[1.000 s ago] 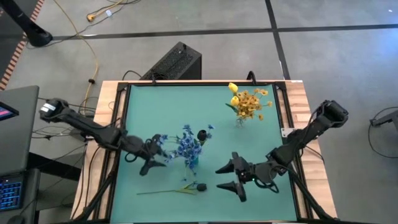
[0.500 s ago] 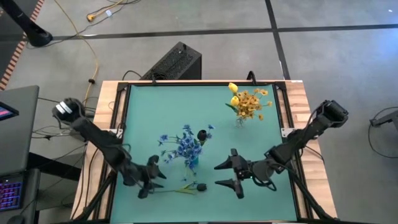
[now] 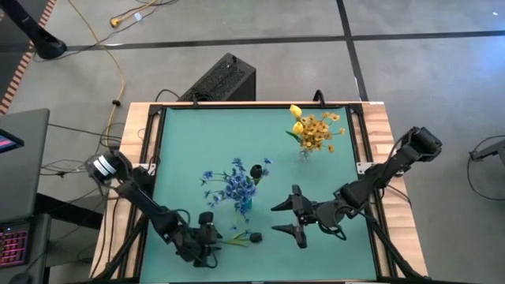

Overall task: Sort flowers into vase by color
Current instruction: Put the black tulip into the blue transparent vase

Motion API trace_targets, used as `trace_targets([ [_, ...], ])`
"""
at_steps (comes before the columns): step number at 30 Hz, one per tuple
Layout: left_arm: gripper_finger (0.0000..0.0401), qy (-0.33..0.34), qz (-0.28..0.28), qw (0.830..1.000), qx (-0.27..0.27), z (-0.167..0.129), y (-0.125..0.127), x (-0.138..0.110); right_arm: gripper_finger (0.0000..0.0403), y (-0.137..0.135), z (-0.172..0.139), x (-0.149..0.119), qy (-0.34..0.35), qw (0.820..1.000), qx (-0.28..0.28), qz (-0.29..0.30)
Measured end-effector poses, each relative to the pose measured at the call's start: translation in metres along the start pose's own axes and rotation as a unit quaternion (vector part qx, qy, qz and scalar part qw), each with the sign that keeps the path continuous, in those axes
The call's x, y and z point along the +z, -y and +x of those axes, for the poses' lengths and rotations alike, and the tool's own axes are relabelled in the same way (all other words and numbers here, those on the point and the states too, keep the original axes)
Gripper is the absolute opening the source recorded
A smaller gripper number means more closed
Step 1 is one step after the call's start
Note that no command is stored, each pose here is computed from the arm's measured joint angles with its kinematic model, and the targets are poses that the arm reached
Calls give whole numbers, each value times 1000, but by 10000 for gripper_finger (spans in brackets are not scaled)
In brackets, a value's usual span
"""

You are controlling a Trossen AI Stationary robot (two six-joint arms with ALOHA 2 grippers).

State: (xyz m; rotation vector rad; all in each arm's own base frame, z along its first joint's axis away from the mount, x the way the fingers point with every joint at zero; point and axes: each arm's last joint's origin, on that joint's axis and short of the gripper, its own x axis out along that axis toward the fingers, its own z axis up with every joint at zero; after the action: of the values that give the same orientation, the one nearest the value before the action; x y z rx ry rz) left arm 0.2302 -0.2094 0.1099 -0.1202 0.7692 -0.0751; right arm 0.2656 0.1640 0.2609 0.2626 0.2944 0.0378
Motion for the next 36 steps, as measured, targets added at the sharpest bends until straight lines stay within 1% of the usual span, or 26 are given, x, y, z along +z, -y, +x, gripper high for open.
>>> trace_targets([
  [4,171,-1,-20,1000,9,7,1,-3,302,-1,0,-1,-2,1000,1,-2],
  [7,149,-2,-24,1000,9,6,2,-5,302,-4,-2,-2,-4,1000,6,-3],
  [9,122,-2,-22,1000,11,6,3,-6,302,-7,-4,-4,-5,1000,12,-5],
  [14,24,-1,-24,1000,20,5,3,-8,302,-16,-9,-7,-9,1000,29,-6],
  [15,13,-1,-27,999,20,5,3,-8,302,-17,-10,-8,-10,999,32,-6],
  [21,4,14,-31,999,11,4,5,-5,302,-27,-17,-12,-13,999,52,1],
  [24,2,27,-21,999,-14,-2,9,2,302,-32,-20,-15,-16,998,60,0],
  [27,1,61,-3,997,-38,-13,13,15,302,-36,-23,-17,-19,998,67,-2],
  [31,1,112,26,992,-53,-26,17,30,302,-39,-25,-19,-22,997,73,-5],
  [36,0,192,60,976,-86,-44,23,52,302,-41,-27,-20,-25,997,76,-7],
])
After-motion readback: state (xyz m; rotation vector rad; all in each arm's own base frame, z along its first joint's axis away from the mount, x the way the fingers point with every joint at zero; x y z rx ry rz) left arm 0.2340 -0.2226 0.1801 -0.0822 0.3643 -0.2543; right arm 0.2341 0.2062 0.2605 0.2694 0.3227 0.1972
